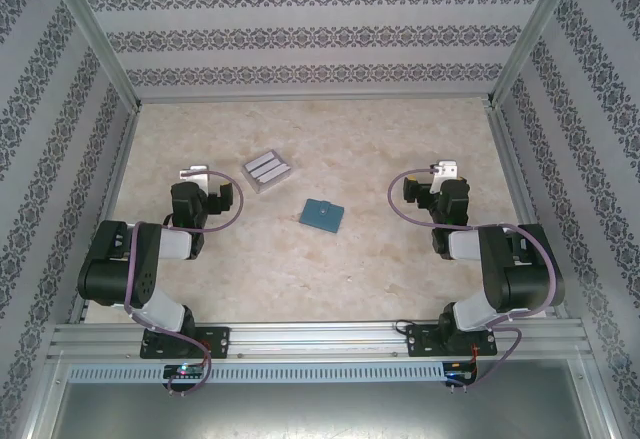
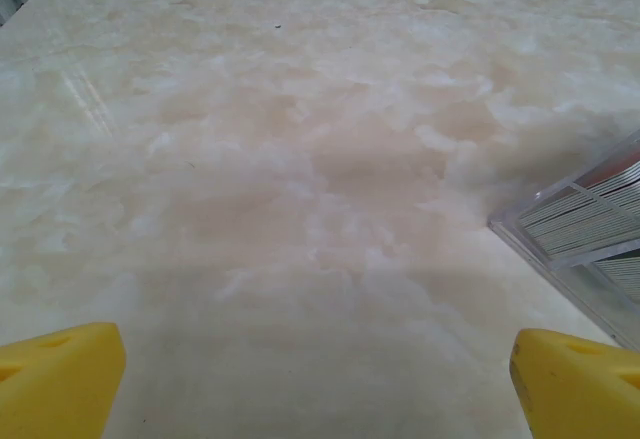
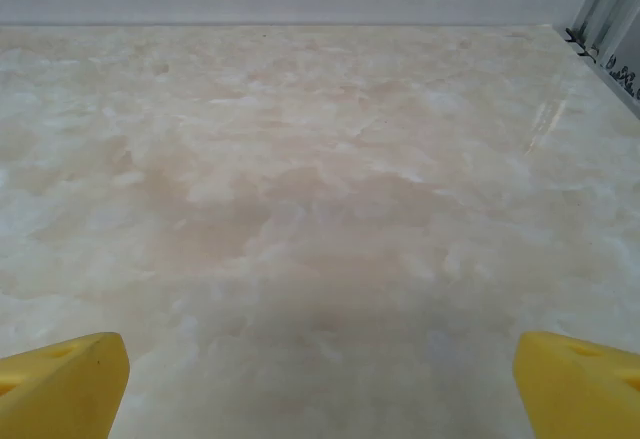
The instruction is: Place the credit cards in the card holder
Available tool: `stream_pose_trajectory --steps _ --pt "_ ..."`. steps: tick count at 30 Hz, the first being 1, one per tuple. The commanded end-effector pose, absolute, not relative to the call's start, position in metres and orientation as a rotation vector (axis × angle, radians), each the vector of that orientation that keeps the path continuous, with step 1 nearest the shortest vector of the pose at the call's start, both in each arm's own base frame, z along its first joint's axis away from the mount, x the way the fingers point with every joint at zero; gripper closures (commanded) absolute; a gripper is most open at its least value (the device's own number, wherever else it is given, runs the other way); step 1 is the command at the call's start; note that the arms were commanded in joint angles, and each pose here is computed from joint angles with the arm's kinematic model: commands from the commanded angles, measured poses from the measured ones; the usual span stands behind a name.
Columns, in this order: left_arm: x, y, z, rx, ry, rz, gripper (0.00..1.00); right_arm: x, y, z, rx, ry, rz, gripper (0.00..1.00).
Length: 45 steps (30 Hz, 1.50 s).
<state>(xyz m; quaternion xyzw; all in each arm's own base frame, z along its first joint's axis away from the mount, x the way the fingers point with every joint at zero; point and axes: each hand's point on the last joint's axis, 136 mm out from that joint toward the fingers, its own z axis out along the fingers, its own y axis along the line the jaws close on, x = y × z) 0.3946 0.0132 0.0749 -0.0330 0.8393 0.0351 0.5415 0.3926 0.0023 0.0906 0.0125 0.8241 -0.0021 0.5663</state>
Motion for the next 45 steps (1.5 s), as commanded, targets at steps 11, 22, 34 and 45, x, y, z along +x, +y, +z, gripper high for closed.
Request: stream_pose_trajectory --steps 11,22,34,45 --pt "0.398 0.015 0.083 -0.075 1.966 0.087 0.00 0.398 0.003 0.106 0.021 1.893 0.009 0.02" --pt "0.398 0.016 0.083 -0.076 1.965 0.088 0.00 0.398 0.003 0.105 0.021 1.894 0.008 0.02" --pt "0.398 0.016 0.083 -0.076 1.967 0.088 0.00 0.398 0.003 0.105 0.022 1.894 0.009 0.02" --pt "0.398 0.016 0.083 -0.077 1.966 0.088 0.00 0.391 -0.013 0.133 0.133 1.925 -0.011 0.02"
